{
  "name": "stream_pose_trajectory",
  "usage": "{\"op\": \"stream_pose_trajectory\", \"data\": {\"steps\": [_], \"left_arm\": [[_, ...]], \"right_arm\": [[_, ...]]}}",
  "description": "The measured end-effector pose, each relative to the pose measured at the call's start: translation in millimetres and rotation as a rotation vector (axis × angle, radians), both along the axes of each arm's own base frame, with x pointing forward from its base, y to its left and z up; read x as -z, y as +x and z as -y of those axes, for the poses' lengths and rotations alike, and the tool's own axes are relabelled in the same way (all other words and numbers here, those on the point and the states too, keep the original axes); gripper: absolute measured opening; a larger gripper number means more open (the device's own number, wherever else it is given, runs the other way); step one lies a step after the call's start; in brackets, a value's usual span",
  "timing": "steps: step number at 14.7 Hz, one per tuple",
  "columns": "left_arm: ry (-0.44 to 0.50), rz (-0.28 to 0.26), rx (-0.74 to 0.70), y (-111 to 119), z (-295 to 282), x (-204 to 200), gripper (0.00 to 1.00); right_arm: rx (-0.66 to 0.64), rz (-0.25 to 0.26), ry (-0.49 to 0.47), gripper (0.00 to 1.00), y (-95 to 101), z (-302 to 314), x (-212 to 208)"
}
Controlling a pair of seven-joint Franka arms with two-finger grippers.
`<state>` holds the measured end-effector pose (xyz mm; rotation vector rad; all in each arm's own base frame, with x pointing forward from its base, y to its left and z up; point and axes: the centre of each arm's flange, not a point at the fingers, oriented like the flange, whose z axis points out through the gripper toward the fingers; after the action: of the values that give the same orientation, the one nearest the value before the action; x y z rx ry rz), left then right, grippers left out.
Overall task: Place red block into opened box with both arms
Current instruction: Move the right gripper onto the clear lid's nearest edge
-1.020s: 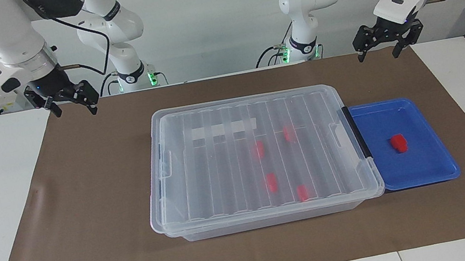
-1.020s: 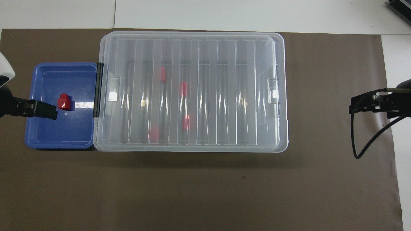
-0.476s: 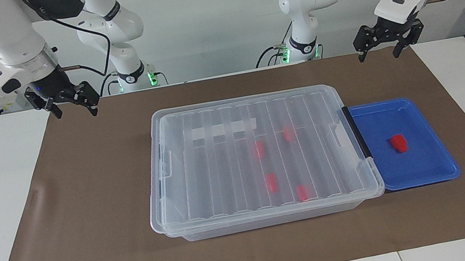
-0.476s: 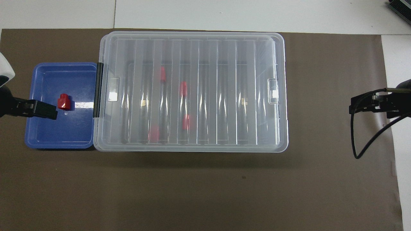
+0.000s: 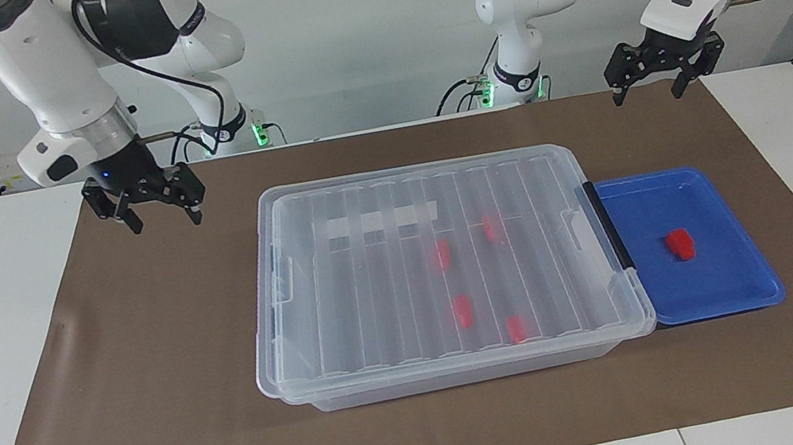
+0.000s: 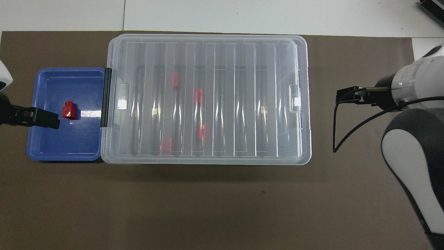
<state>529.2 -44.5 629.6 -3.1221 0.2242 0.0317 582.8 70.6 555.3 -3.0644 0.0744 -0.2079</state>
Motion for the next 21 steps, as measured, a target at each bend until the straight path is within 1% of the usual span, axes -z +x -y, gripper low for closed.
{"op": "stream_pose_trajectory", "data": {"steps": [4, 6, 12, 13, 15, 19, 21], "left_arm": [[0.000, 0.001, -0.001, 0, -1, 0, 1.00], [0.000, 0.002, -0.001, 0, -1, 0, 1.00], [-0.001, 0.009, -0.010, 2, -5, 0, 1.00], [-0.002, 0.021, -0.015, 3, -8, 1, 1.00], [-0.004, 0.062, -0.034, 10, -18, 11, 1.00], [-0.005, 0.128, -0.071, 20, -40, 41, 1.00], [-0.005, 0.155, -0.079, 24, -47, 51, 1.00]], "right_arm": [[-0.036, 0.016, 0.023, 1.00, 27.3, -38, 57], [-0.036, 0.015, 0.024, 1.00, 35.6, -45, 76], [-0.024, 0.014, 0.021, 1.00, 44.3, -40, 95], [-0.023, 0.011, 0.018, 1.00, 45.0, -39, 97], [-0.027, 0.006, -0.009, 1.00, 46.9, -34, 103], [-0.048, 0.018, -0.076, 1.00, 49.5, -25, 103], [-0.038, 0.019, -0.091, 1.00, 51.1, -14, 104]]}}
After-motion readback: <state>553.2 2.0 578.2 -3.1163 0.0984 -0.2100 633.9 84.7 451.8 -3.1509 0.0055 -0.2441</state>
